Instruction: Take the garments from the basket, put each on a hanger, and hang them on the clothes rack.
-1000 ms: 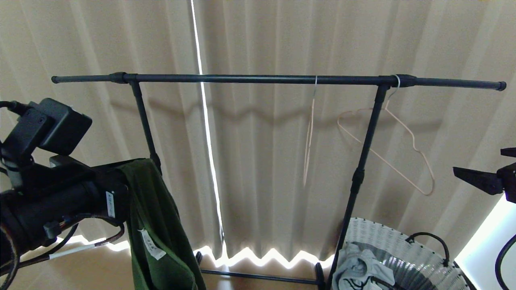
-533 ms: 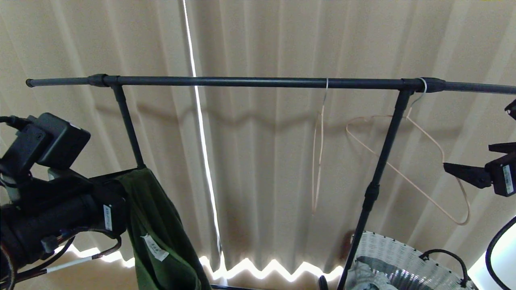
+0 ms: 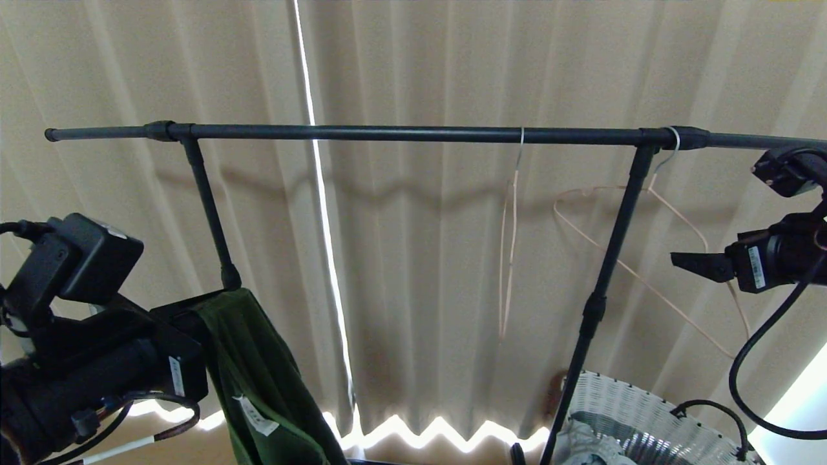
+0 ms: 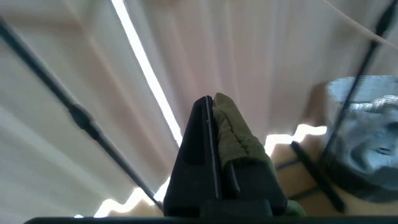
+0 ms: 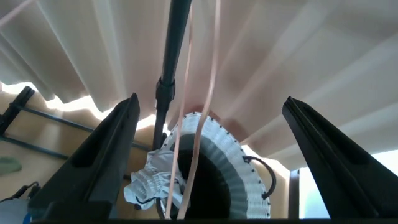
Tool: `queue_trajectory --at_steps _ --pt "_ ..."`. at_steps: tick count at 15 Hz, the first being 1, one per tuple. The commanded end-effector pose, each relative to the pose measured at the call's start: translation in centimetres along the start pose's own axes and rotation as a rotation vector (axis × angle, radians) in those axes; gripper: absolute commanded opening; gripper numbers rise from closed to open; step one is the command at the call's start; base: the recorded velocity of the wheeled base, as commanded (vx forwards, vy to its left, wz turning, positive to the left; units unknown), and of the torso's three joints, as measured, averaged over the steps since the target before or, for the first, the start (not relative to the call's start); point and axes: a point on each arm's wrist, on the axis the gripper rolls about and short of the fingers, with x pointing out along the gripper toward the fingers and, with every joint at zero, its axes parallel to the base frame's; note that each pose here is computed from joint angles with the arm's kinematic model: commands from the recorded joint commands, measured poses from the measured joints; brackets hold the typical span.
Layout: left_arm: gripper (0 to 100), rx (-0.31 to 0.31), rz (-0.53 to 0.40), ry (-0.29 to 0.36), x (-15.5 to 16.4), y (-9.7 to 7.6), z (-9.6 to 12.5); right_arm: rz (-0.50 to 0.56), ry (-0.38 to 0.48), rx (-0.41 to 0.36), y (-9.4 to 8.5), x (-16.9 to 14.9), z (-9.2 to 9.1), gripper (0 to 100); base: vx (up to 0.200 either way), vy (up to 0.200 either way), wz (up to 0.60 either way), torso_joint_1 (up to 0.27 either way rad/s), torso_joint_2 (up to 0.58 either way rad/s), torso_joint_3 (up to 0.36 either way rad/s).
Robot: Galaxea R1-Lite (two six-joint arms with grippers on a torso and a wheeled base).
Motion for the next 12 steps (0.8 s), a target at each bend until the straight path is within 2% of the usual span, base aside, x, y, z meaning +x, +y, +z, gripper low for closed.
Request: queue_trajectory --at_steps 1,3,5,6,12 --pt "0 -0.012 -0.013 -0.011 0.0 0.2 0.0 0.007 0.034 0.002 -0.1 1.5 -0.1 100 0.0 0.0 0.0 0.0 0.0 0.0" --pt "0 -0.009 -0.015 -0.037 -0.1 0.7 0.5 0.005 0.042 0.017 -0.2 1.9 -0.1 100 0.0 0.0 0.0 0.0 0.0 0.0" --pt "0 -0.007 -0.018 -0.049 0.1 0.7 0.9 0.007 0.05 0.11 -0.2 2.6 0.2 100 0.0 0.0 0.0 0.0 0.0 0.0" --pt "0 -0.008 -0.022 -0.043 0.2 0.6 0.8 0.004 0.058 0.134 -0.2 3.0 0.2 100 0.0 0.0 0.0 0.0 0.0 0.0" --pt "0 -0.01 -0.019 -0.064 0.5 0.7 0.9 0.008 0.084 0.142 -0.2 4.0 -0.1 100 0.0 0.0 0.0 0.0 0.0 0.0"
